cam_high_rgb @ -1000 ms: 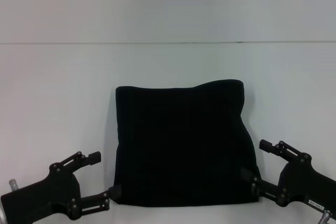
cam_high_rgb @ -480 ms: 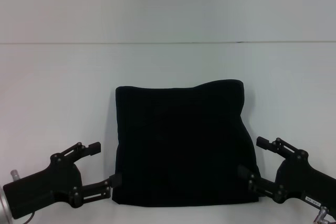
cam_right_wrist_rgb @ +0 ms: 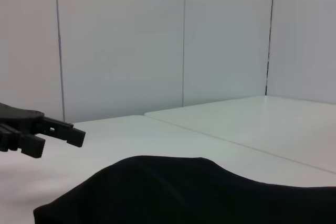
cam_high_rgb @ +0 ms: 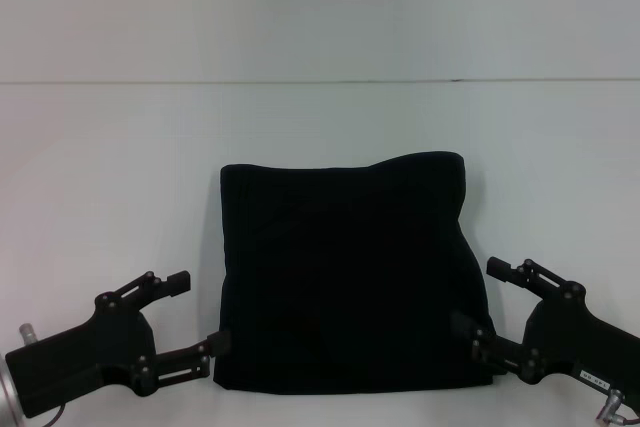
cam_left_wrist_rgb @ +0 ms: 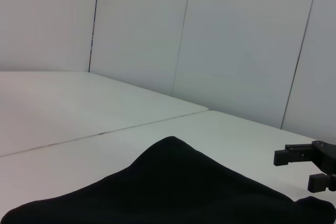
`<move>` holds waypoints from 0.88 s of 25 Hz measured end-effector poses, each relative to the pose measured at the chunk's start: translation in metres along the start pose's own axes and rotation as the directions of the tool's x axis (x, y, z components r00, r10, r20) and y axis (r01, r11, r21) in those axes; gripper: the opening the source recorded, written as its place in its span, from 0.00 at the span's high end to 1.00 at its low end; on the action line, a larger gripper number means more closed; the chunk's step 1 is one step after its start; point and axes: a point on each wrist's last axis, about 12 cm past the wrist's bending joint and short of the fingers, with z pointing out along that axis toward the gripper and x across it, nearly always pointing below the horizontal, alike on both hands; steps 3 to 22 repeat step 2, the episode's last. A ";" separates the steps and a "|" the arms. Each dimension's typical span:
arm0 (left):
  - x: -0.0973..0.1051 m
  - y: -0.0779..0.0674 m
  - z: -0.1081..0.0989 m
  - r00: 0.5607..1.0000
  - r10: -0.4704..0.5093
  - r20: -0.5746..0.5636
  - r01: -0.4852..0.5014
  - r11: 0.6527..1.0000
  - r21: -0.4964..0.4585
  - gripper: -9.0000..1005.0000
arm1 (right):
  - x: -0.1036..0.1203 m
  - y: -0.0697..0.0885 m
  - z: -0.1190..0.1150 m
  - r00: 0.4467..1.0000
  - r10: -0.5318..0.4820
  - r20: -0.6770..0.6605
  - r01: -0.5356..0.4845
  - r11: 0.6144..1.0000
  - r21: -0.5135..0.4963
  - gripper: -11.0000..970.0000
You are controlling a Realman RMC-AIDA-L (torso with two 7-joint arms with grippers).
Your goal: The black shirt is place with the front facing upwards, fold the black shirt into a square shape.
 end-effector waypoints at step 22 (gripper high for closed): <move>0.000 0.000 0.000 1.000 0.000 0.000 0.000 1.000 0.000 0.07 | 0.000 0.000 0.000 1.000 -0.001 0.001 0.001 1.000 -0.001 0.15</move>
